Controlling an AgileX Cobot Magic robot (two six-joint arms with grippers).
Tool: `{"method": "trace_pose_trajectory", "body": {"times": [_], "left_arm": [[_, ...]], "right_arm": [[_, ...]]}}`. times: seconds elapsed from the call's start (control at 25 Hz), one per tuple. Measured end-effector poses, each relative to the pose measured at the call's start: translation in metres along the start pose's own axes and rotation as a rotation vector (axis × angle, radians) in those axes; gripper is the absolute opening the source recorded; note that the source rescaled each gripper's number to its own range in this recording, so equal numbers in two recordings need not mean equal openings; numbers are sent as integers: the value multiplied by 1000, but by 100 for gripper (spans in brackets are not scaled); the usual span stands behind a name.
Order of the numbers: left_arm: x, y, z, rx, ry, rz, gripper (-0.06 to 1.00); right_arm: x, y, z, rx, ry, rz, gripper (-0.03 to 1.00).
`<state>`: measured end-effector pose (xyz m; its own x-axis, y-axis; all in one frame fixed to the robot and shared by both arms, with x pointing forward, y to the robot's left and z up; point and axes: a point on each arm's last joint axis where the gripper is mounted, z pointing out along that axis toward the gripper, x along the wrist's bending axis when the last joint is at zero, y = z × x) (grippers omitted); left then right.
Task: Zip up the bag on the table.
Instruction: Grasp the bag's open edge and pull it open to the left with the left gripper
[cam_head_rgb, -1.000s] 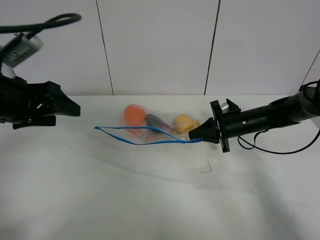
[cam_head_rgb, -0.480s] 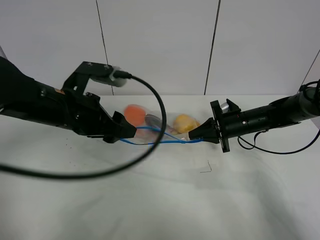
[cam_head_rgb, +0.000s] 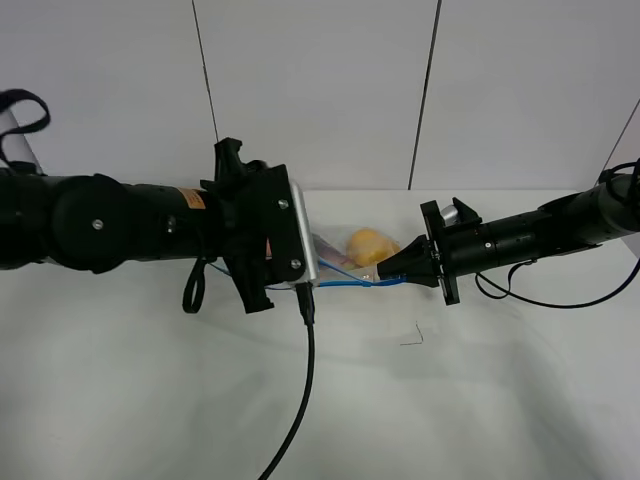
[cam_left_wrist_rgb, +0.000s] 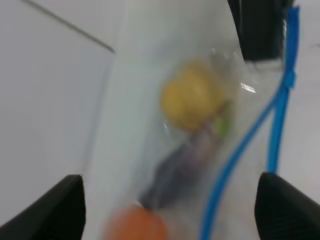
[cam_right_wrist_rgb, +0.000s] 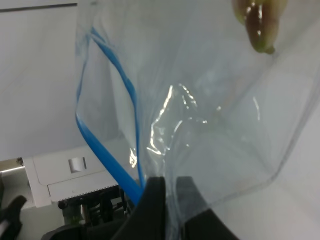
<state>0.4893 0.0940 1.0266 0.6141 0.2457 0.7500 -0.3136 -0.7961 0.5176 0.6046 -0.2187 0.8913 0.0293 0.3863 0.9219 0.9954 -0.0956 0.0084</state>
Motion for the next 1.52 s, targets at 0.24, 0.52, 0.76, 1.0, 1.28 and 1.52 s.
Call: {"method": "trace_pose_trajectory", "body": {"times": [0.24,0.52,0.76,1.0,1.28,1.52], "left_arm": [[-27,23,25,-100,87,225,100],[-53,33,38,-137,69,251,100],[-73,26,56,-128,63,259,100],[-88,16,73,-121,97,232,99],[-107,2,90,-112,106,218,97],[-106,3,91,-134,172,223,91]], "right_arm": [[0,0,0,0,0,0,0],[0,0,0,0,0,0,0],[0,0,0,0,0,0,0],[0,0,0,4,-3,-2,0],[-1,-1,0,11,-9,-6,0],[-1,-1,0,13,-11,-7,0]]}}
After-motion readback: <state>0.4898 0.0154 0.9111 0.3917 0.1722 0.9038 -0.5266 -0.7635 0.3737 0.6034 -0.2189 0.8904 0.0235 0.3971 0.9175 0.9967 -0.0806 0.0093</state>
